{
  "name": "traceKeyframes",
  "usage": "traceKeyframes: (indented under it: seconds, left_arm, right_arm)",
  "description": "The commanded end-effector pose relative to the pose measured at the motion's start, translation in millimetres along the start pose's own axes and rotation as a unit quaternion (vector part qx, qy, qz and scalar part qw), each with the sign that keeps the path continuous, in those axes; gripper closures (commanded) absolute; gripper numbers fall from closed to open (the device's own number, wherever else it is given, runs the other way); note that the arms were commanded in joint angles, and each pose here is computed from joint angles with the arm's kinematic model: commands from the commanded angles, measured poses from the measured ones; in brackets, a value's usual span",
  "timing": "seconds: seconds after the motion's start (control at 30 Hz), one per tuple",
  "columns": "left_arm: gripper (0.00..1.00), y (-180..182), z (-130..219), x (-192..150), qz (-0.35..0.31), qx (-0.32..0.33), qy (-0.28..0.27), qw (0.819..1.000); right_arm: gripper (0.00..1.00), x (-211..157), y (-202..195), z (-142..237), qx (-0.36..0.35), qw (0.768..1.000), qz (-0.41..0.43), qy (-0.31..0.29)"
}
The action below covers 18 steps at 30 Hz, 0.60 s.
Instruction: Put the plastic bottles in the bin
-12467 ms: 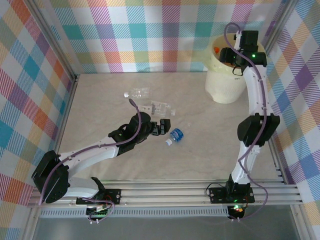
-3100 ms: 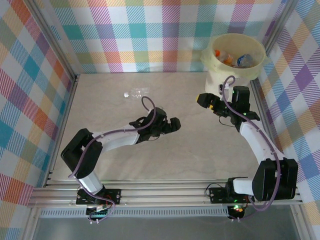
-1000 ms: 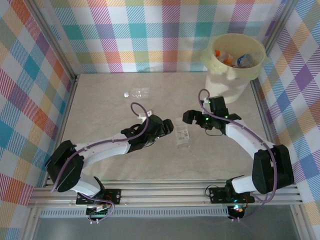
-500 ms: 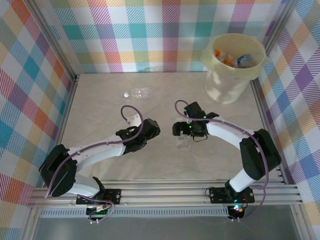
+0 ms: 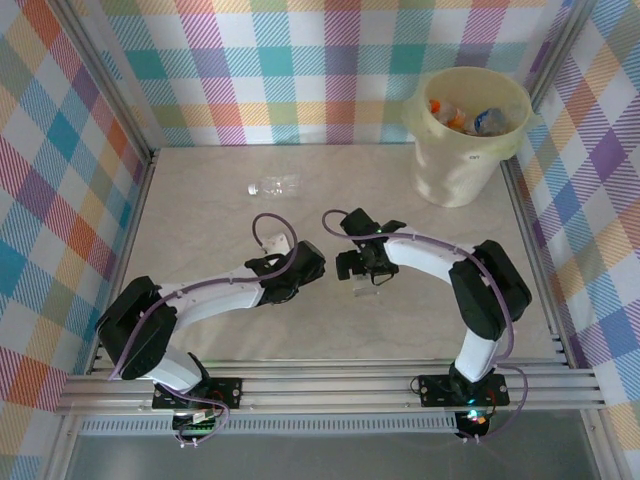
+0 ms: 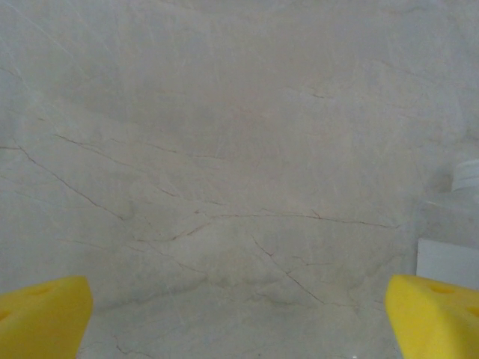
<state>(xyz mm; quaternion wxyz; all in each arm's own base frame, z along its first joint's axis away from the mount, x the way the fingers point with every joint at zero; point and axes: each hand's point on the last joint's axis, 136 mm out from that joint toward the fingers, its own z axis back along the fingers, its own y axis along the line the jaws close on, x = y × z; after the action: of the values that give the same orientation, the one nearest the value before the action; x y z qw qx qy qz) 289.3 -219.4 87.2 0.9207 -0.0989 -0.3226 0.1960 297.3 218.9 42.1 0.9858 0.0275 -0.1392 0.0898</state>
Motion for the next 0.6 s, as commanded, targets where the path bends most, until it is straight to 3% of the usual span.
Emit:
traceKeyframes:
  seconds: [0.0, 0.13, 0.27, 0.57]
  left_arm:
    - [0.0, -13.7, 1.2, 8.2, 0.013, -0.018, -0.003, 1.0]
    - [0.0, -14.4, 1.7, 9.1, 0.011, -0.019, -0.005, 1.0]
    - [0.0, -20.4, 5.2, 14.1, -0.007, -0.032, -0.013, 0.999]
    - [0.0, -43.2, 23.5, 37.5, -0.019, -0.126, -0.042, 0.991]
  right_arm:
    - [0.0, -4.7, -12.2, -0.3, -0.049, 0.999, 0.0, 0.011]
    - [0.02, -0.3, -10.6, 1.7, -0.051, 0.999, 0.001, 0.001]
    - [0.17, 6.7, -8.0, 6.7, -0.043, 0.999, -0.001, -0.016]
    - [0.22, 27.1, -2.3, 27.5, -0.015, 0.996, -0.001, -0.082]
